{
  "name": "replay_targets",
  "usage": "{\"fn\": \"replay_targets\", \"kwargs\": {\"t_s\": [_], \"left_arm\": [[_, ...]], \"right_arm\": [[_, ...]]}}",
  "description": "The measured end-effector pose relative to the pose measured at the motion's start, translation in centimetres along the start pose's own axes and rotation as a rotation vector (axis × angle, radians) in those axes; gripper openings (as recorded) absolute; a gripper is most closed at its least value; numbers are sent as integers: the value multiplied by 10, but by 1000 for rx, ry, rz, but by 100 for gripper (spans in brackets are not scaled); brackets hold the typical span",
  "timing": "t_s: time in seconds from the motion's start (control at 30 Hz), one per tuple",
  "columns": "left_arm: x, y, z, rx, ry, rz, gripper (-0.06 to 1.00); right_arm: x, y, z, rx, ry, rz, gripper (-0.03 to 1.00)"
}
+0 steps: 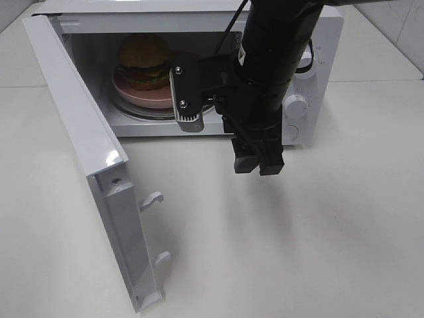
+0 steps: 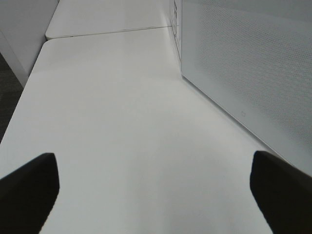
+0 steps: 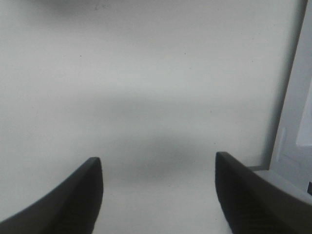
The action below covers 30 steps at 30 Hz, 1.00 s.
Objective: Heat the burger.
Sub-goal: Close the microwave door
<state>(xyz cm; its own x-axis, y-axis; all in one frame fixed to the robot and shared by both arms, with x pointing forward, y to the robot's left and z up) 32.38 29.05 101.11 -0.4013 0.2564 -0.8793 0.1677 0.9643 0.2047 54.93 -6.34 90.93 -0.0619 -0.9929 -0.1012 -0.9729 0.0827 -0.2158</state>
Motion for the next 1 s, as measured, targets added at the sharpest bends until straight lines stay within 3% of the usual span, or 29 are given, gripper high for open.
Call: {"fn": "replay_targets", "kwargs": {"t_s": [0.43,0.6,0.7,0.77,0.8,0.97,1.0], "left_arm": [[0,0,0,0,0,0,99],[0,0,0,0,0,0,99],[0,0,0,0,0,0,99],[0,0,0,0,0,0,99],[0,0,0,0,0,0,99],[0,0,0,0,0,0,99],[0,0,0,0,0,0,99]], "right_arm": [[33,35,-26,25,-30,66,67],[45,47,-37,60,-64,95,73],[55,51,-41,78,-85,162,80],[71,52,-43,84,-85,286,85],[71,52,-43,84,-85,286,85],[103,47,-43,92,-68,585,87],[103,47,-43,92,-68,585,87]]}}
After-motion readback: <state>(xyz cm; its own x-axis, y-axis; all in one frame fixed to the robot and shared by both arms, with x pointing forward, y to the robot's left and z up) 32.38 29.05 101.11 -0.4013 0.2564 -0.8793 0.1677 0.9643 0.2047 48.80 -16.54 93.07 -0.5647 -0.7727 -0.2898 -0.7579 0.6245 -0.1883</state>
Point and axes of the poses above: a point on each arm's last joint axis where the gripper is mounted, z pointing out along that axis toward the gripper, y along the wrist's bending axis when the last joint is at zero, x = y × z, the point moved 10 cm from there along z, pointing out along that axis toward the gripper, and after that the axes turned 9 degrees about z, right-handed, at the moved point
